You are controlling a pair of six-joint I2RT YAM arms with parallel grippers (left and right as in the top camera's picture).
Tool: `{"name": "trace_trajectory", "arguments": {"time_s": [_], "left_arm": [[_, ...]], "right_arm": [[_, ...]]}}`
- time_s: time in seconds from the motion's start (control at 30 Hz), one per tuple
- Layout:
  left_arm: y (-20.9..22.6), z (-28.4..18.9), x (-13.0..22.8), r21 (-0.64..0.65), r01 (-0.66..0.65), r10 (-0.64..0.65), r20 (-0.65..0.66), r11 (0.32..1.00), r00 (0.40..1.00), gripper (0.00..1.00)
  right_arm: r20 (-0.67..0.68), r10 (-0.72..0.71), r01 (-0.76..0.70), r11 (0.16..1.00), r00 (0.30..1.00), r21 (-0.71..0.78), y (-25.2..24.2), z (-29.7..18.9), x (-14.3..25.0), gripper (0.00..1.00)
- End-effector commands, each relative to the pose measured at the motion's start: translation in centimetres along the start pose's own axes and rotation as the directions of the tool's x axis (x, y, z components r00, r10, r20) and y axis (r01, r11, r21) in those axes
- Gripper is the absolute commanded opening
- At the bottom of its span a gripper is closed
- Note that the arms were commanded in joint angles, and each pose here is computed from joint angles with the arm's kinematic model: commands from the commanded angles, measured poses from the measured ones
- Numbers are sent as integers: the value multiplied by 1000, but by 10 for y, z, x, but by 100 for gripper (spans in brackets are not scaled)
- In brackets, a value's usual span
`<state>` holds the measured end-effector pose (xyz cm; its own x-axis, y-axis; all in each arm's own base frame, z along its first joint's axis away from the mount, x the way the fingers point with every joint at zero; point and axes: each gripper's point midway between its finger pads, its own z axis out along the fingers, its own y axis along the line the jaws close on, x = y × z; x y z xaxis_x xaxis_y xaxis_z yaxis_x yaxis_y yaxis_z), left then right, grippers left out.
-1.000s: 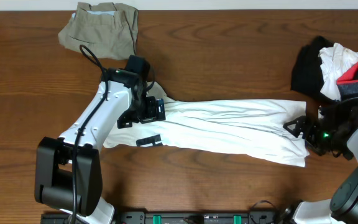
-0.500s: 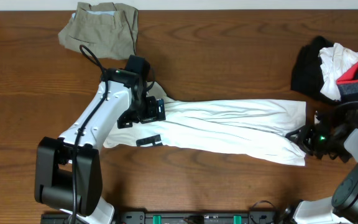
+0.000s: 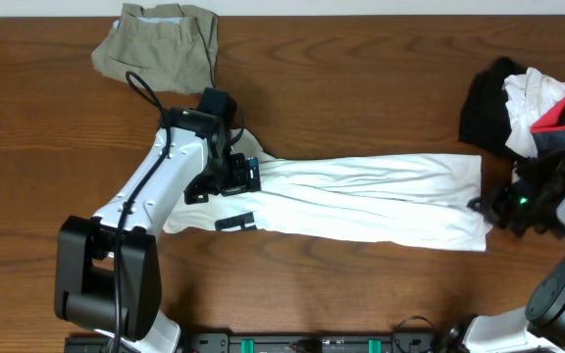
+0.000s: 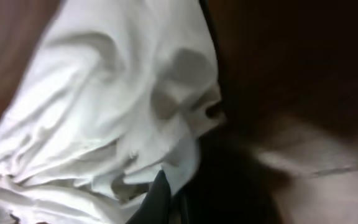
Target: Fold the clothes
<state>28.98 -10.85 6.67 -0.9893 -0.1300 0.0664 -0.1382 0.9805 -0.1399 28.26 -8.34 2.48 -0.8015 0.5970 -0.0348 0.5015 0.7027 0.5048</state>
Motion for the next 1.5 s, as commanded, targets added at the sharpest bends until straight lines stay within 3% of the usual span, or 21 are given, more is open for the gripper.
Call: {"name": "trace_trajectory", "arguments": {"time_s": [0.0,0.2,0.3,0.4,0.53,0.63,1.47], "left_arm": [[1,3,3,-2,-1,1,-19,1000,1000,98],[1,3,3,-1,-1,1,-19,1000,1000,98],[1,3,3,-2,-1,1,-19,1000,1000,98],[1,3,3,-2,-1,1,-19,1000,1000,98],[2,3,4,-4,0,0,-24,1000,1000,98],[2,3,4,-4,0,0,-25,1000,1000,98],[1,3,4,-2,0,0,-22,1000,1000,98]], "right_arm": [[19,-38,38,999,999,-7,11,-12,-14,1],[-11,-46,47,998,999,29,11,-22,-13,2],[-27,-18,21,991,999,135,-9,-22,-8,42],[-31,27,-21,986,999,163,-16,-19,-3,69],[-33,29,-22,981,999,194,-22,-19,-1,89],[-20,21,-17,978,1000,206,-24,-19,-5,97],[51,-98,95,994,994,60,-5,18,-6,99]]}}
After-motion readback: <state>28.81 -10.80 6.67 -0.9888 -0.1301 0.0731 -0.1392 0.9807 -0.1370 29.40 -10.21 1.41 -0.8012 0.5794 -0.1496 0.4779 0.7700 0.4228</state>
